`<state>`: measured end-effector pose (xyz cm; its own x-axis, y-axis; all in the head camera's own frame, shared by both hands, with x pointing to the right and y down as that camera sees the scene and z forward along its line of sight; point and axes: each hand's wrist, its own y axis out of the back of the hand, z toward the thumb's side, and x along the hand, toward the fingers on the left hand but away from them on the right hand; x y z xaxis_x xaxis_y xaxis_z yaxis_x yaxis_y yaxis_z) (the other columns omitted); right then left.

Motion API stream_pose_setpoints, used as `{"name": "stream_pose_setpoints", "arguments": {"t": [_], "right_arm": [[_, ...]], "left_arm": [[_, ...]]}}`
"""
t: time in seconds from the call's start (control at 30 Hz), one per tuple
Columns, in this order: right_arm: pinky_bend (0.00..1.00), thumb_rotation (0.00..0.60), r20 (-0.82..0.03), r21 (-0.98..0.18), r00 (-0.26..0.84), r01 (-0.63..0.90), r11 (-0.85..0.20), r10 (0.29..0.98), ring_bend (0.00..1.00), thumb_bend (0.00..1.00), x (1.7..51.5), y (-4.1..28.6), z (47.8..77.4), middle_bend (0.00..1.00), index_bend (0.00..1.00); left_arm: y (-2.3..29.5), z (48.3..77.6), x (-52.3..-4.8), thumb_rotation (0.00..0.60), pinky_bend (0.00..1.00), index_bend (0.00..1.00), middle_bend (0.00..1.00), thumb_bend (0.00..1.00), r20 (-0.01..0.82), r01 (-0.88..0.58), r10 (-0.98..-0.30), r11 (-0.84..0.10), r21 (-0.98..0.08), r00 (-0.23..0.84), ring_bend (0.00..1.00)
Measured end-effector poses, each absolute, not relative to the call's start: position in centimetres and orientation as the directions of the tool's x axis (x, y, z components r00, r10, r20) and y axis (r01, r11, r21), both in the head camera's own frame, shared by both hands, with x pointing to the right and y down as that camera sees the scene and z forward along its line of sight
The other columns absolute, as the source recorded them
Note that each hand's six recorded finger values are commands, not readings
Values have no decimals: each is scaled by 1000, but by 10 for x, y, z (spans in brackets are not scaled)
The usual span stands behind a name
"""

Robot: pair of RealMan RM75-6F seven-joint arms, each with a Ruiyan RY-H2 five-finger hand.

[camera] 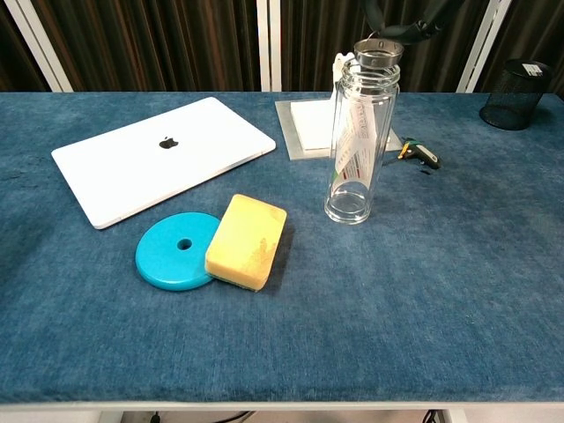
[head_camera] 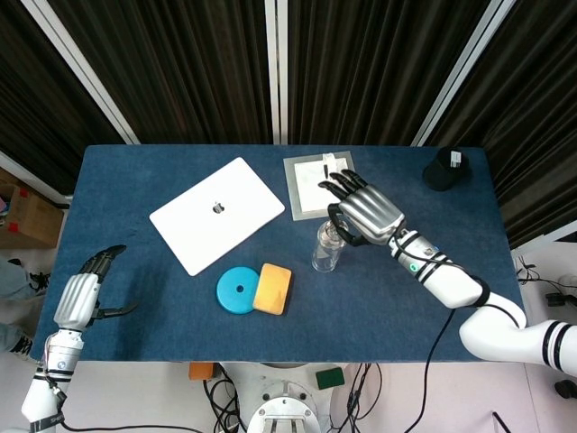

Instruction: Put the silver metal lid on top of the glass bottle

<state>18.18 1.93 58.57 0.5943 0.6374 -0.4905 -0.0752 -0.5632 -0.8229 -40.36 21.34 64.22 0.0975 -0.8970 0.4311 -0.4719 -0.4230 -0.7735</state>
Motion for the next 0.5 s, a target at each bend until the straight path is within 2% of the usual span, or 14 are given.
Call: {"name": "stream_pose_setpoints", "arguments": {"t": [0.5], "right_arm": [[0,600,-504,-812,589,-72,-580,632,0,444,179,20,599,82,701]], "left_arm": [[214,644,-405,600,179,135,135,4,433,-472,-896,-424,-773,95,112]]}}
